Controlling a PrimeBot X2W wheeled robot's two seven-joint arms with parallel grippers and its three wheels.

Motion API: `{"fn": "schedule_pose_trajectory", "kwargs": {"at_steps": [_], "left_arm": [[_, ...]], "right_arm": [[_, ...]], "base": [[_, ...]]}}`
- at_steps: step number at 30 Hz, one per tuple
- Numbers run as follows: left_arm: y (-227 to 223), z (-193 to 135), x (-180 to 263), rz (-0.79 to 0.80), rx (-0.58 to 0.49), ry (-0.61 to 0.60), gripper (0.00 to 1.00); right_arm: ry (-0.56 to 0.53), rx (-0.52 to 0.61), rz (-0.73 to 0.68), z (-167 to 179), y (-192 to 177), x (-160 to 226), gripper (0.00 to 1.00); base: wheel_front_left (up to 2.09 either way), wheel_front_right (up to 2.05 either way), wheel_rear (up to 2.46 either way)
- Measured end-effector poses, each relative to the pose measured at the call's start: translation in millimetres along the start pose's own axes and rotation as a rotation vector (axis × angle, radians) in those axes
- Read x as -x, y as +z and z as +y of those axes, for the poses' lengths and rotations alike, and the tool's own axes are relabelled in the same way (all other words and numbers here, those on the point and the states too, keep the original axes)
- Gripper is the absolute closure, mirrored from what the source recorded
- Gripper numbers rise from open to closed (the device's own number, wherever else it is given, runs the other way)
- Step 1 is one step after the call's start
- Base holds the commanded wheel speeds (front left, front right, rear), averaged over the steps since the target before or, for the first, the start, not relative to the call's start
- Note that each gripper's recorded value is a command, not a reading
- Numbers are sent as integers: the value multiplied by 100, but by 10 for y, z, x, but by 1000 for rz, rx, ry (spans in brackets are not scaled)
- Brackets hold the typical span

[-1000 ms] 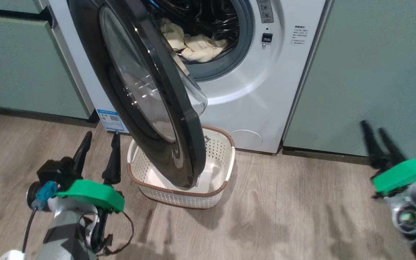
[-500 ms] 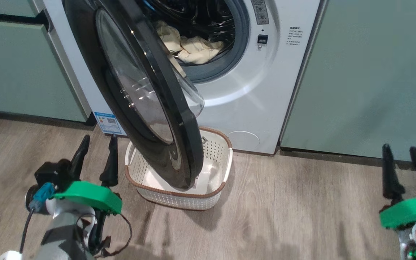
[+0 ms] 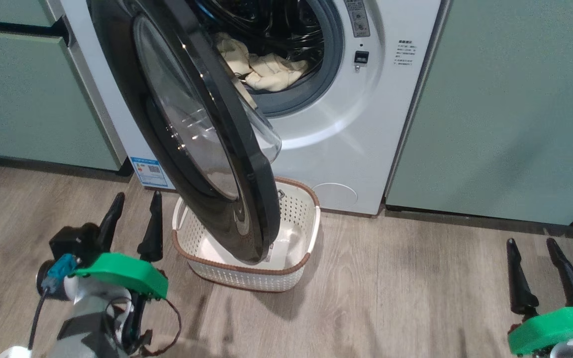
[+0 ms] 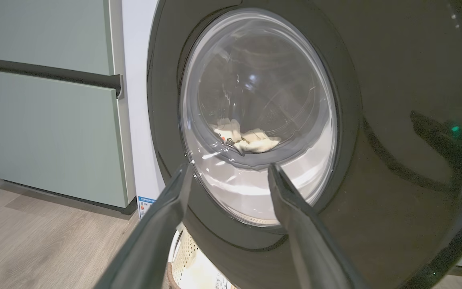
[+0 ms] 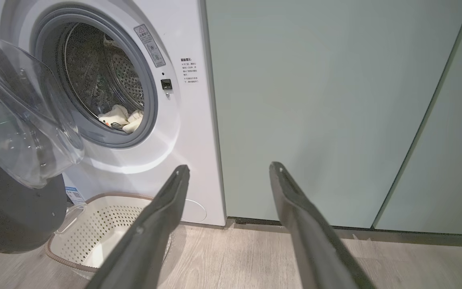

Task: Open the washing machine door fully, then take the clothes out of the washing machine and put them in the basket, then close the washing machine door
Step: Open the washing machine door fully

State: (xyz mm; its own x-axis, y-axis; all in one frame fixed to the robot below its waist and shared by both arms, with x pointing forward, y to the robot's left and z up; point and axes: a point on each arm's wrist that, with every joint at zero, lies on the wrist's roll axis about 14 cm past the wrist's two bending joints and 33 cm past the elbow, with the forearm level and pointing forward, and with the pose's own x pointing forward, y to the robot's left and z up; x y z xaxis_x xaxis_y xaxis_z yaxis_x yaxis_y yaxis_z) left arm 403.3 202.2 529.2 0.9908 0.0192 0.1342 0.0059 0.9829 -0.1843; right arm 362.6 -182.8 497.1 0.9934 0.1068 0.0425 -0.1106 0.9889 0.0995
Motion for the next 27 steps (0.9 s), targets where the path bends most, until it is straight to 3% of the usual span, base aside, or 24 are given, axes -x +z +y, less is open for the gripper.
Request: {"fn": "schedule_pose_trajectory", "kwargs": {"at_steps": [20,21,22,24,25,27], "left_arm": [[-110,6,27,39,-1,-5,0],[-121,7,30,43,-2,-5,7],[-134,4,32,48,-4,-7,32],[-152,-9,35,54,-6,-13,94],[-151,-10,35,53,-6,-13,100],[-127,9,32,46,-8,-9,100]], "right_arm": [[-31,-1,-4,-58,5,38,0],[-32,-1,-3,-62,1,39,0],[-34,-2,-2,-65,-3,40,0],[-35,-2,-1,-67,-6,41,0],[-35,-3,-1,-67,-7,40,0],[-36,-3,0,-68,-9,39,0]], "base": [[0,0,0],[0,0,0],[0,0,0],[0,0,0],[0,0,0],[0,0,0]]}}
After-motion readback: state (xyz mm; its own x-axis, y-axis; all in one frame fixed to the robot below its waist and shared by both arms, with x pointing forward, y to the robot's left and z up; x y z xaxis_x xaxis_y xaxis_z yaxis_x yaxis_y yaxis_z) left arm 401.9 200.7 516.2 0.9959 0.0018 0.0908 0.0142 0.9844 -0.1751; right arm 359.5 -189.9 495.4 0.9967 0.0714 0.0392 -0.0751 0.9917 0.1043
